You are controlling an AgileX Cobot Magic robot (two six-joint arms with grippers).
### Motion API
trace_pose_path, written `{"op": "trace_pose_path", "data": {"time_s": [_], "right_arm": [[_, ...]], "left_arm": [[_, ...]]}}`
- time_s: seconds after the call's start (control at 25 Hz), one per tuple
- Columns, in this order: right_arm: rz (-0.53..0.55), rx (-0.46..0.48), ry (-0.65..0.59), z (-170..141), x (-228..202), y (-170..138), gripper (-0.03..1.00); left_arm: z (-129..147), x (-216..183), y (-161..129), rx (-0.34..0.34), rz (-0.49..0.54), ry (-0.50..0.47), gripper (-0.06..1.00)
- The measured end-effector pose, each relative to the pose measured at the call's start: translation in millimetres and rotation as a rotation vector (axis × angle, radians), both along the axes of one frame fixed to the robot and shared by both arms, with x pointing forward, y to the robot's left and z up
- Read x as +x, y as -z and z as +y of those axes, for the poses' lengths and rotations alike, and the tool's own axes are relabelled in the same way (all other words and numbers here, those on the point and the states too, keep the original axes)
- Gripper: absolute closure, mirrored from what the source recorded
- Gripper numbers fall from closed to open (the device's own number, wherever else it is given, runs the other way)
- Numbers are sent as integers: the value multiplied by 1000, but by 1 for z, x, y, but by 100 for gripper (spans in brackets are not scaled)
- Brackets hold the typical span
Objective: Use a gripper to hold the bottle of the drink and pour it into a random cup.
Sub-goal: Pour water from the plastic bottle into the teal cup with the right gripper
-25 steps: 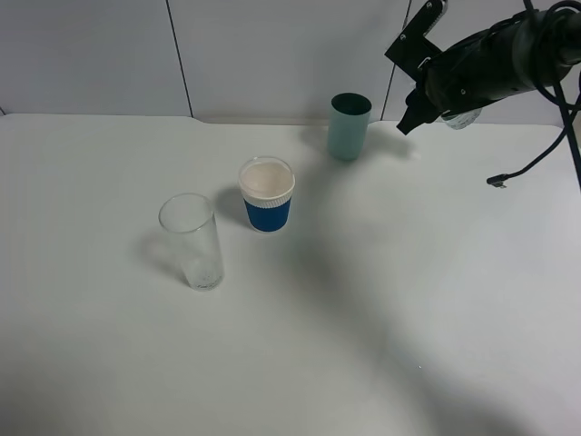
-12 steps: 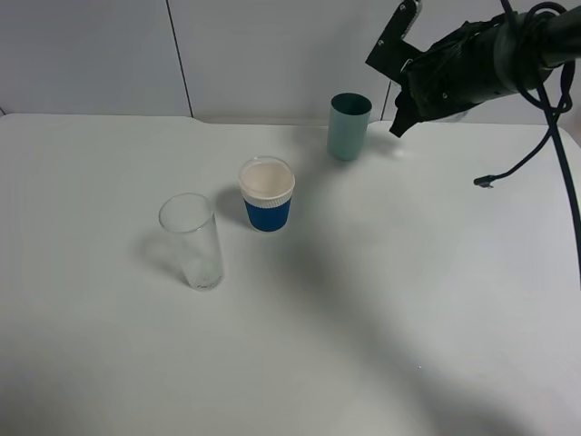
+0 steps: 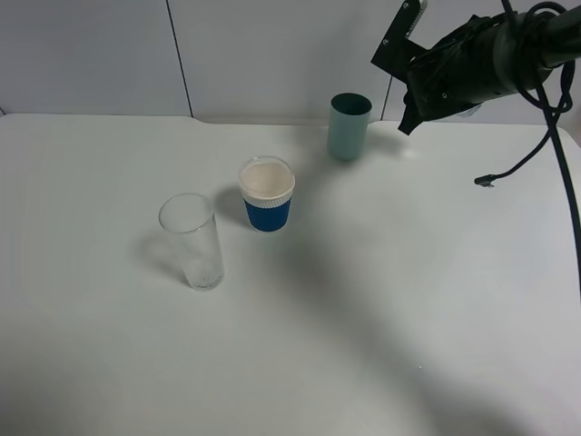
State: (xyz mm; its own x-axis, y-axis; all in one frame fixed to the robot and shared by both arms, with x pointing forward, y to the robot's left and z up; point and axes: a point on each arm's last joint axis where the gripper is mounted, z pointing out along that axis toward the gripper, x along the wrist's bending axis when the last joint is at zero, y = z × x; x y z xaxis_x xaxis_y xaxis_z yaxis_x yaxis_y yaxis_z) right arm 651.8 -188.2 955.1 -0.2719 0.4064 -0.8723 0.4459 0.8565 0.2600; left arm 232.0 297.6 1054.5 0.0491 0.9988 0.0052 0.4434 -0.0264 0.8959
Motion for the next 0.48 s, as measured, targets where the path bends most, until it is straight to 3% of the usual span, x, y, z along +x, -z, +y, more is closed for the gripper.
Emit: {"op": "trace_pose_path", "data": {"time_s": [0.48], "right_arm": [[15, -105, -1, -4, 0, -2, 44]], "left_arm": [[0, 0, 0, 0, 0, 0, -5]]}}
